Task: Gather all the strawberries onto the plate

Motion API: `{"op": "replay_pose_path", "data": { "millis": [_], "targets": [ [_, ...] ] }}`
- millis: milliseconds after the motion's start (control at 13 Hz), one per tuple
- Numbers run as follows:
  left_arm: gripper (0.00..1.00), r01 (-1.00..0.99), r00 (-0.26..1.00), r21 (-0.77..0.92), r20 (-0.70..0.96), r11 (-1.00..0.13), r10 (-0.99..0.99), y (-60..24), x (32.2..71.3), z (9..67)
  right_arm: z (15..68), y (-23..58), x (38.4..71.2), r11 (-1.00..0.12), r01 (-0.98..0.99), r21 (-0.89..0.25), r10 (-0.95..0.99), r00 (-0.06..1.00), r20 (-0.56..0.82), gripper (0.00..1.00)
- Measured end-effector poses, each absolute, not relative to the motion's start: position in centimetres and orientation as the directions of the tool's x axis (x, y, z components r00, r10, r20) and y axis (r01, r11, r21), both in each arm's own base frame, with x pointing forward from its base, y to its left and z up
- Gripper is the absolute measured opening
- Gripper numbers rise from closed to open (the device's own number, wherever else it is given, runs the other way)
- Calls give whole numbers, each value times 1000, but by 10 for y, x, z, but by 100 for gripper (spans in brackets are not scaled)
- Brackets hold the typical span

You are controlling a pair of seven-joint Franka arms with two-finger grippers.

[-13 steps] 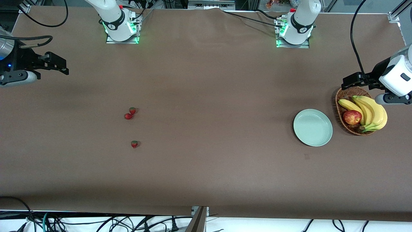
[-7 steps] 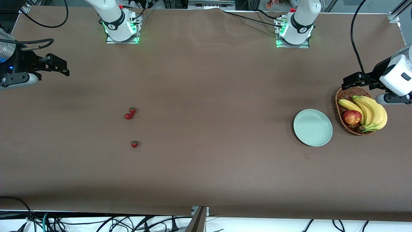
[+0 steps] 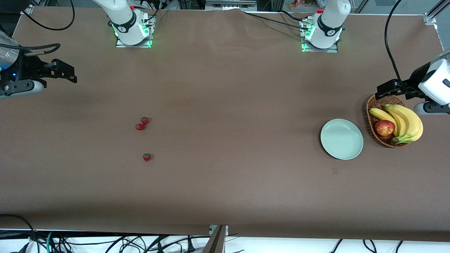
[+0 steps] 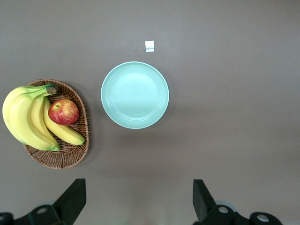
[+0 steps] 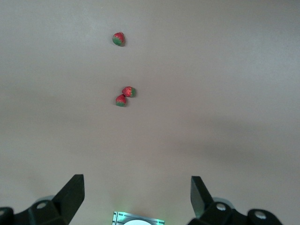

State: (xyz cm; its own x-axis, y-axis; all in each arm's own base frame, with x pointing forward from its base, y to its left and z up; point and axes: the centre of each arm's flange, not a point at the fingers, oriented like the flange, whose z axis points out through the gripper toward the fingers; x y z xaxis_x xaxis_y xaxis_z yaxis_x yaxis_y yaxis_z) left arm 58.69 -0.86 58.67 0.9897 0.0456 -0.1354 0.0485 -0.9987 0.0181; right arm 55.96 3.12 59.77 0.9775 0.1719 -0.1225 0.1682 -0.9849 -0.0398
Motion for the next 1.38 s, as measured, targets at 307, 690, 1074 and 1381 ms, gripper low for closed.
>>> {"op": "replay_pose_path", "data": {
  "millis": [307, 690, 1074, 1381],
  "targets": [
    [100, 49, 989, 18, -138, -999, 46, -9, 589, 585, 593, 31, 559, -985, 167, -41, 171, 976, -132, 100],
    [100, 49, 990, 18, -136, -999, 46, -9, 589, 586, 584, 31, 559, -985, 166, -43, 171, 974, -147, 100],
    [100, 49, 990, 18, -136, -999, 46, -9, 589, 585, 527, 32, 557, -985, 165, -44, 170, 975, -142, 100],
    [100, 49, 990, 18, -136, -999, 46, -9, 589, 585, 404, 49, 547, -990, 138, -30, 140, 985, -103, 100]
  ]
}}
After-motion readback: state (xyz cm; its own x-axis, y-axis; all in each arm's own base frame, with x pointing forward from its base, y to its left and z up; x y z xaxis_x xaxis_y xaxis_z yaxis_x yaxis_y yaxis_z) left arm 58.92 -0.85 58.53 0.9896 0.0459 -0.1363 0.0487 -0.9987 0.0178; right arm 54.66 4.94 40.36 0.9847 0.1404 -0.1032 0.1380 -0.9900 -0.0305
